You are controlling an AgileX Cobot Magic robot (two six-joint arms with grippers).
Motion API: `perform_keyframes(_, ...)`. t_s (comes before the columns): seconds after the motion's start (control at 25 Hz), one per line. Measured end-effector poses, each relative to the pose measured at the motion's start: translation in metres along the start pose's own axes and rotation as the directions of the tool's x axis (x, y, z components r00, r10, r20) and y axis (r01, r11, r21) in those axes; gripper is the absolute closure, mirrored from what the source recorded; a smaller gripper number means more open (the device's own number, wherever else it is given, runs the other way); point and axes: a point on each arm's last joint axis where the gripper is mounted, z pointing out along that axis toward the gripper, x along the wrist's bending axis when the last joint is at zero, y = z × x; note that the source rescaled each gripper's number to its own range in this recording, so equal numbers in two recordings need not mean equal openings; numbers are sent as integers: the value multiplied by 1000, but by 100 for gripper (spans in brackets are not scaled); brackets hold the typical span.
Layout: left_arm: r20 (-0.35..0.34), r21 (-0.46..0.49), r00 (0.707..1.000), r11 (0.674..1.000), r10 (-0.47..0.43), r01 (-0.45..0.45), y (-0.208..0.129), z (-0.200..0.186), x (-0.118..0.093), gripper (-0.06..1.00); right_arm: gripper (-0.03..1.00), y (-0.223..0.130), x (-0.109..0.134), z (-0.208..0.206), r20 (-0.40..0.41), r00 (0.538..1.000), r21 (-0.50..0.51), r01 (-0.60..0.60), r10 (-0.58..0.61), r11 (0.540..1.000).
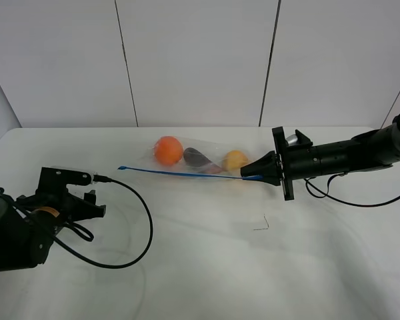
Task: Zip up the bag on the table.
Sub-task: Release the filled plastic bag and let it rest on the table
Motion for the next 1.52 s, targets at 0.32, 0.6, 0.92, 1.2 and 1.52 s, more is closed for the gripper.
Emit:
perform_keyframes(0.32, -28, 2, 999, 1000, -17, 17, 1, 0, 3, -5, 96, 0, 0, 0, 0, 1000, 0, 0, 0, 1000)
perform_keyframes(0.6, -21, -100, 998, 993, -65, 63, 38, 2, 5, -5, 96, 0, 0, 0, 0, 1000, 0, 0, 0, 1000)
perform_keyframes(0.92, 93, 178, 989, 979, -117, 99, 65, 15, 0, -5, 96, 0, 0, 0, 1, 1000, 2, 1, -1, 1000)
perform_keyframes(1.2, 187, 616, 935, 777, -300, 126, 103, 23, 21, -5, 96, 0, 0, 0, 1, 1000, 3, 1, -1, 1000)
perform_keyframes(1.52, 200, 785, 929, 618, -313, 39, 144, 18, 29, -5, 96, 0, 0, 0, 2, 1000, 3, 1, -1, 1000)
